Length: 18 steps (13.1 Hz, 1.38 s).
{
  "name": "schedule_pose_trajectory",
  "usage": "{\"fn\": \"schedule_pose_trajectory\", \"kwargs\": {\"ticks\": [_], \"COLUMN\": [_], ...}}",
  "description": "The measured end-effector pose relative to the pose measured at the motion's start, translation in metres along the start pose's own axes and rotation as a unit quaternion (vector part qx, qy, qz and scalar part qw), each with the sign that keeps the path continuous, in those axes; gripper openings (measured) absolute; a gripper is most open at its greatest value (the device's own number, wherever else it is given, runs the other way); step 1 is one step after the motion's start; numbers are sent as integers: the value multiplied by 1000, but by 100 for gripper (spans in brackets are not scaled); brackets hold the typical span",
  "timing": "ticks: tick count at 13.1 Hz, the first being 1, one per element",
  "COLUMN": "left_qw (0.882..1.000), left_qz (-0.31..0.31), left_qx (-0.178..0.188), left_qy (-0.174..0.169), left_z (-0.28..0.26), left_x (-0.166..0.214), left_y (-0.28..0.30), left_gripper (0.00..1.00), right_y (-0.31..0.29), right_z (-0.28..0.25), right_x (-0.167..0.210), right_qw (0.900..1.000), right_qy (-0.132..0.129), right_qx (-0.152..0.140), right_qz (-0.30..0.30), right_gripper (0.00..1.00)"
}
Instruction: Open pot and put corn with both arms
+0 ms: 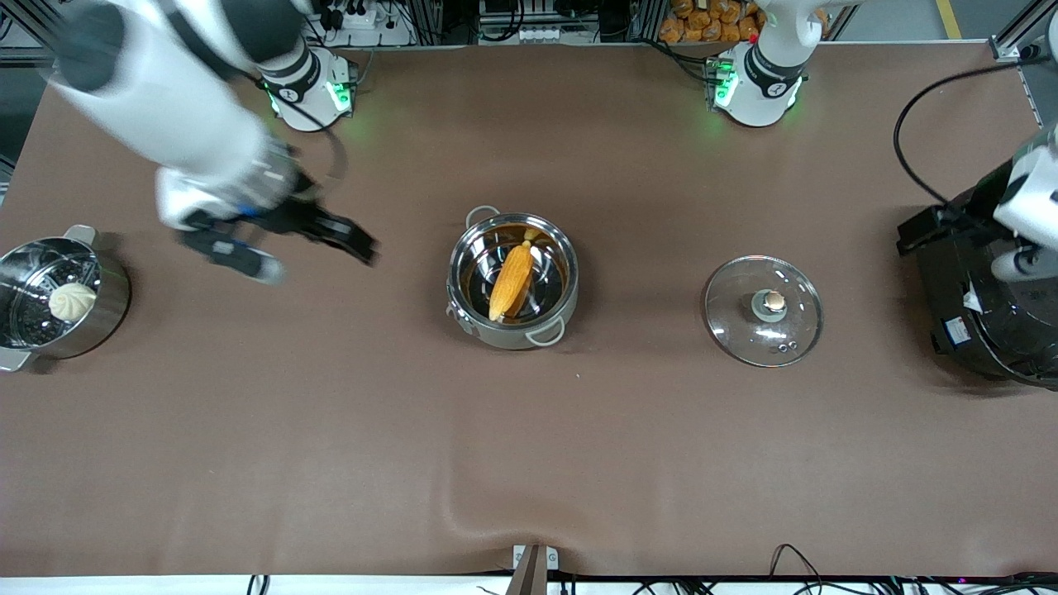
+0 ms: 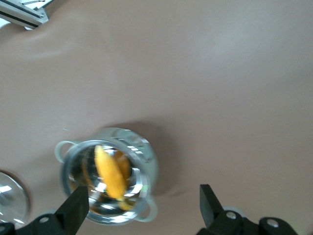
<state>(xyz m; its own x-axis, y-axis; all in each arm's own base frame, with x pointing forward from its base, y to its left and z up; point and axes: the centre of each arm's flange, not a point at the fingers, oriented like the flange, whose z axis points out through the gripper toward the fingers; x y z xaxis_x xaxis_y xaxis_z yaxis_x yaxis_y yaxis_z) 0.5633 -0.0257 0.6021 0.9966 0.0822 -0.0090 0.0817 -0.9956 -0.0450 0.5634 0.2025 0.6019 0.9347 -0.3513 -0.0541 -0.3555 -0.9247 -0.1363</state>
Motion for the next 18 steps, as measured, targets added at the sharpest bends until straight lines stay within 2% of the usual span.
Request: {"fn": "schedule_pose_trajectory", "kwargs": {"ticks": [1, 3, 5, 7, 10, 16, 18], "left_qw": [1000, 1000, 1000, 1000, 1000, 999, 999], "left_qz": [6, 14, 15, 17, 18, 30, 35], "left_qx": [1, 2, 3, 3, 3, 1, 1], "left_qy": [2, 3, 0, -1, -1, -19, -26], "left_z": [-7, -14, -15, -15, -16, -15, -16], "left_x": [-6, -13, -15, -15, -17, -19, -18], "left_y": [6, 15, 16, 16, 15, 20, 25], "left_gripper": [100, 100, 100, 100, 100, 100, 100], "right_y": [25, 65, 112, 163, 217, 221, 223], "right_z": [-16, -39, -53, -66, -86, -74, -69], "right_x": [10, 27, 49, 70, 77, 73, 69], "right_qw": [999, 991, 986, 984, 986, 986, 987], "right_qy": [17, 48, 49, 52, 56, 41, 18], "right_qx": [-17, -56, -69, -71, -70, -71, -74], "right_qz": [-39, -113, -146, -152, -142, -143, -141], "right_gripper": [100, 100, 100, 100, 100, 100, 100]}}
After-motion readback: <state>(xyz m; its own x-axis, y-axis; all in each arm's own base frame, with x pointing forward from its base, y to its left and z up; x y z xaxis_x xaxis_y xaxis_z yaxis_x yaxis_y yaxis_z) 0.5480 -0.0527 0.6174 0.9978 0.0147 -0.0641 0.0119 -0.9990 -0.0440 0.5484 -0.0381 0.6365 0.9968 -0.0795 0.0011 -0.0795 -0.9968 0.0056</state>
